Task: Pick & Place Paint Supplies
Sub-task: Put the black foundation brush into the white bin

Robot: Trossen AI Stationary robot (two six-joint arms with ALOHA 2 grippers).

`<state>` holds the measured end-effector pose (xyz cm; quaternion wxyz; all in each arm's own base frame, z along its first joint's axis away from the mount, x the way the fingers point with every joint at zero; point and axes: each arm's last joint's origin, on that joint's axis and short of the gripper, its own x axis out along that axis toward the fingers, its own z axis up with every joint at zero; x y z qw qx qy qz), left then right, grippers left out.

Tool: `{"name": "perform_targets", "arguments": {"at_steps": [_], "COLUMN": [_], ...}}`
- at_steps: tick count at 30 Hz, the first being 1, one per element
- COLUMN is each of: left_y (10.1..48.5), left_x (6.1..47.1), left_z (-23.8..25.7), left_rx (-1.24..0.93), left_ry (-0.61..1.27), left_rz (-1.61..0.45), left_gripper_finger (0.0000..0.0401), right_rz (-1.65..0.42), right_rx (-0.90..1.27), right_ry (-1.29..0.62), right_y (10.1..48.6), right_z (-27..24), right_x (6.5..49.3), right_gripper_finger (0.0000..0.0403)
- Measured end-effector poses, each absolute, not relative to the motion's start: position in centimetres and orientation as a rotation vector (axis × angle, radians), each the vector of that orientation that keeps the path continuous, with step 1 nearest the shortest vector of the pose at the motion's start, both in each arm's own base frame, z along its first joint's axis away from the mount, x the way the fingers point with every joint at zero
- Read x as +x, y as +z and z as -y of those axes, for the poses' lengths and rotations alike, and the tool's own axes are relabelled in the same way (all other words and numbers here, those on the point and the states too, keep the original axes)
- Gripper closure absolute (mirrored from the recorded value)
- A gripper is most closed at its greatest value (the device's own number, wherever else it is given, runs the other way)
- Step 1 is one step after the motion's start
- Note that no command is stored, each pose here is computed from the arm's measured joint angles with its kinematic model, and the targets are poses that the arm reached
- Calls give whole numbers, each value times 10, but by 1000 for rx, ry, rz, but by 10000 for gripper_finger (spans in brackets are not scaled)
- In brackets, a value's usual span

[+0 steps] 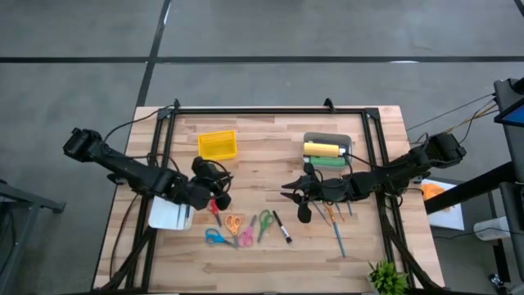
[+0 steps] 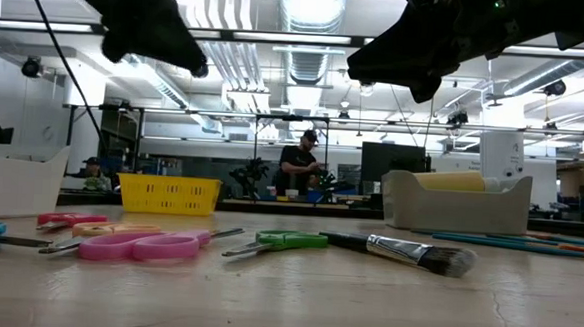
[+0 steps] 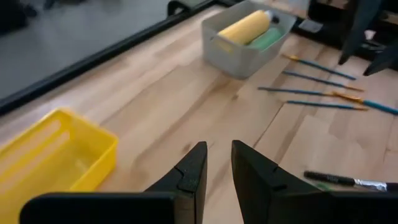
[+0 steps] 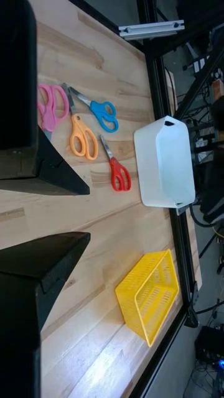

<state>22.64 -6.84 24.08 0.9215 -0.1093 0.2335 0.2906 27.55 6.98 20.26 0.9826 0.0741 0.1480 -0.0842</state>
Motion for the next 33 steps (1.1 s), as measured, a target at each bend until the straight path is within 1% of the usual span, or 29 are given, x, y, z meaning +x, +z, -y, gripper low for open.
{"name": "perform_targets", "arguments": {"at_steps": [6, 15, 33], "left_y": [223, 201, 197], "left_x": [231, 225, 224], "left_z": [66, 66, 66], "left_rx": [-79, 3, 12], "left_ry": [487, 313, 286], "left_rz": [-386, -263, -290], "left_gripper_finger": [324, 324, 324], "right_rz": [-297, -297, -298], "right_rx": [149, 149, 149], "right_ry": [-169, -170, -169], "right_y": [203, 203, 203], "right_z": [-70, -70, -70], "right_x": [276, 276, 276], "right_gripper_finger": [300, 300, 300]}}
